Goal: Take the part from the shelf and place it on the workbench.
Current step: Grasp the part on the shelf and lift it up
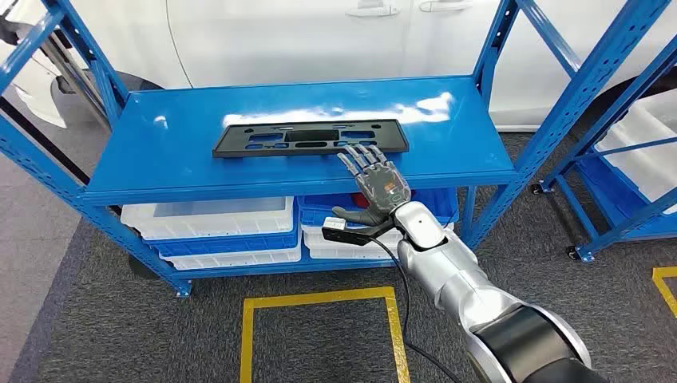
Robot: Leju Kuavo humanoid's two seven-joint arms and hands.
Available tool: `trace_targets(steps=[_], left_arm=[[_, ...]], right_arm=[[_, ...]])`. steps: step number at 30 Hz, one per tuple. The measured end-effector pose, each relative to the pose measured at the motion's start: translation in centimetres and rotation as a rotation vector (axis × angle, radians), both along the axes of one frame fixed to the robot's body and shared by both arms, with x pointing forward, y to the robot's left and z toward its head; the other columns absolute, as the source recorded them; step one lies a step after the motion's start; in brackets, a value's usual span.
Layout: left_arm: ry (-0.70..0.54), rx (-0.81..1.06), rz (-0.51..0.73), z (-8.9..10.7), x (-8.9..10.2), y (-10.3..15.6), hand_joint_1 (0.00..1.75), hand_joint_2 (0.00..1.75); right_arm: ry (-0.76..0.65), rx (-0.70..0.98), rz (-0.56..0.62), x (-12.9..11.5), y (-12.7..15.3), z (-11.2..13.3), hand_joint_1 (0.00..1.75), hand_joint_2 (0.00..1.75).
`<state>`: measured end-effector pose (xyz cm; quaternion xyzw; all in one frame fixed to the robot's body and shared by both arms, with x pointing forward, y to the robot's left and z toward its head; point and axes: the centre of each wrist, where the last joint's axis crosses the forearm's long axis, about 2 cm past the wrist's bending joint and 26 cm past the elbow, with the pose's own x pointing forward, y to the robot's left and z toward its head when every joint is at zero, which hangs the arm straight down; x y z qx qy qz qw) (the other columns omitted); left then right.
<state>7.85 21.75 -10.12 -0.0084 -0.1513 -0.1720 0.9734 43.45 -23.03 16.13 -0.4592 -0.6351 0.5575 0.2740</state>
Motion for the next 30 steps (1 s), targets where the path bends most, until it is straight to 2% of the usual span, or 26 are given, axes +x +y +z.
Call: trace_targets(steps=[12, 30], left_arm=[[-0.032, 0.012, -0.007, 0.1, 0.2, -0.1, 0.00, 0.00], [-0.028, -0.004, -0.001, 0.0, 0.1, -0.2, 0.00, 0.00]], right_arm=[[-0.058, 0.034, 0.025, 0.3, 0.1, 1.3, 0.00, 0.00], [-0.063, 0.044, 0.068, 0.5, 0.8, 2.1, 0.00, 0.00]])
